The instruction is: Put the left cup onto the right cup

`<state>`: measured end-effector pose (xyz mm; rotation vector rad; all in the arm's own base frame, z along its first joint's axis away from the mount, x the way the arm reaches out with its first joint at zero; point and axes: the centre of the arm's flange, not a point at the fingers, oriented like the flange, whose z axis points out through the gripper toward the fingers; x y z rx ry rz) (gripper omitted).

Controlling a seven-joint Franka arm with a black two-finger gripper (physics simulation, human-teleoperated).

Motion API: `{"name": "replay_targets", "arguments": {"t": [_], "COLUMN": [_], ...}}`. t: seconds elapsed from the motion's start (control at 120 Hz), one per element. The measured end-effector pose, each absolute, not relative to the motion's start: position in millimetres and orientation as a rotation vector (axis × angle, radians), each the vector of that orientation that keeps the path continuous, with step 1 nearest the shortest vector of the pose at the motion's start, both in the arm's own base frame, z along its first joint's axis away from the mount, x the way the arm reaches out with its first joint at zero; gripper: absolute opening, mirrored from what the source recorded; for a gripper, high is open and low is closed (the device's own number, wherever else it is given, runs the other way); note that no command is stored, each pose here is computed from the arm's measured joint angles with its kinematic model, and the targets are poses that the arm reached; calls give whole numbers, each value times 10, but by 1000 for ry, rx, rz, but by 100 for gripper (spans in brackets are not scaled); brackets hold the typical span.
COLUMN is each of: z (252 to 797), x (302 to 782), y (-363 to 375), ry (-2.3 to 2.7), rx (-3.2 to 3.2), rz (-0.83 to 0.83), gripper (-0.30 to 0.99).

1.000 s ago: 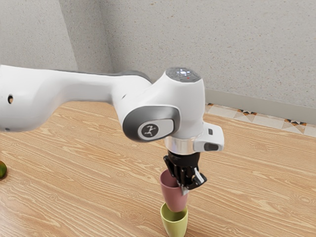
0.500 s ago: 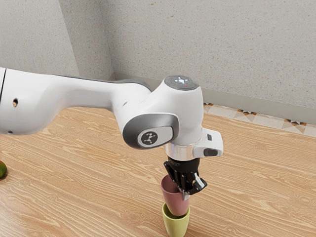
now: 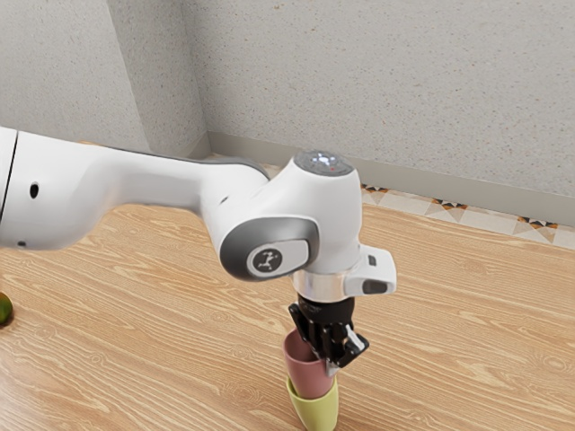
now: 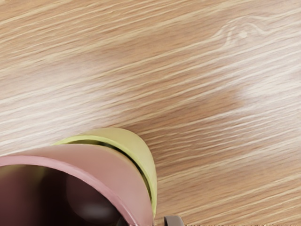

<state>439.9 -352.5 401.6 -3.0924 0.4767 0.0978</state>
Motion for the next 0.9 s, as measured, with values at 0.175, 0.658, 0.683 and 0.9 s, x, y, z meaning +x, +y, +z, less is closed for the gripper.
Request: {"name": "replay_targets", "arguments": {"t": [0.175,0.658,0.683,0.9], "z": [4033,5313,5406,5761], "x": [4378,5597,5670,5919], "y": [-3565,-2230,-2080,-1166], "ry": [486,143,119,43], "rx": [-3096,-3108,-3106,-3088], "rz": [88,-149,-165,-154], "gripper": [41,66,67,68]}}
